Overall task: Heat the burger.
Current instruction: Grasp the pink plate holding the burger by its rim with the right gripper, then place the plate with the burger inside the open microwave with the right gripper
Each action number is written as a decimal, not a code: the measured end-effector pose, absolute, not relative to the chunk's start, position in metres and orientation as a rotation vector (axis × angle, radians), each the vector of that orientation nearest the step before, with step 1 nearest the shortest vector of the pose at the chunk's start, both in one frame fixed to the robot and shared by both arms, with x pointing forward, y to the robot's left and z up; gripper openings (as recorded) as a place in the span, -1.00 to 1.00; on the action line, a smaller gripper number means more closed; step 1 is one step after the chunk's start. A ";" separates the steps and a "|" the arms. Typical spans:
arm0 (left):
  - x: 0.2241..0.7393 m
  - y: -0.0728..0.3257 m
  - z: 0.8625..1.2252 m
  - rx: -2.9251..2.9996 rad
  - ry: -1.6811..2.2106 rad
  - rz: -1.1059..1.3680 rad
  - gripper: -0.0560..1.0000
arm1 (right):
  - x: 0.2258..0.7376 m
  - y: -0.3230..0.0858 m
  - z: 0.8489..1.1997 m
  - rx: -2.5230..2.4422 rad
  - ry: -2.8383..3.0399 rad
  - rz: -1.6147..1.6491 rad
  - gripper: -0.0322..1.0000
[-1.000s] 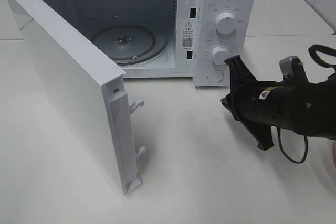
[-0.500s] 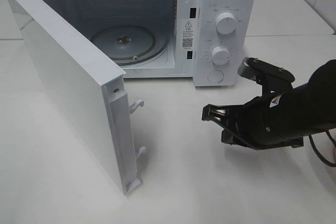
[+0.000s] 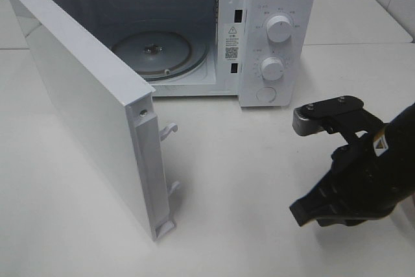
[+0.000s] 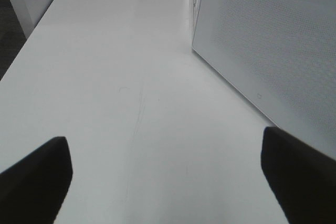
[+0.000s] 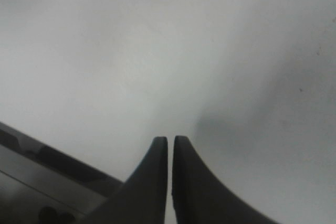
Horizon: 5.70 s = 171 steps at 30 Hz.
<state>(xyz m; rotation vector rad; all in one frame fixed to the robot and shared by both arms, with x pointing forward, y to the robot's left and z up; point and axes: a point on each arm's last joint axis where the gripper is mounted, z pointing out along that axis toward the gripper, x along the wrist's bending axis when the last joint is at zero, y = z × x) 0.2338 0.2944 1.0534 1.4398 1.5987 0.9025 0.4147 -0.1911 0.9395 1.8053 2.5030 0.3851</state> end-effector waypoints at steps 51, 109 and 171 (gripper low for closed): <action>0.234 0.294 1.053 1.440 1.599 0.902 0.79 | 0.451 -0.300 0.917 2.045 2.142 0.047 0.79; 0.234 0.294 1.053 1.440 1.599 0.902 0.79 | 0.459 -0.299 0.899 2.083 2.023 -0.222 -0.91; 0.234 0.294 1.053 1.440 1.599 0.902 0.79 | 0.390 -0.192 0.968 1.163 2.380 -0.233 -0.88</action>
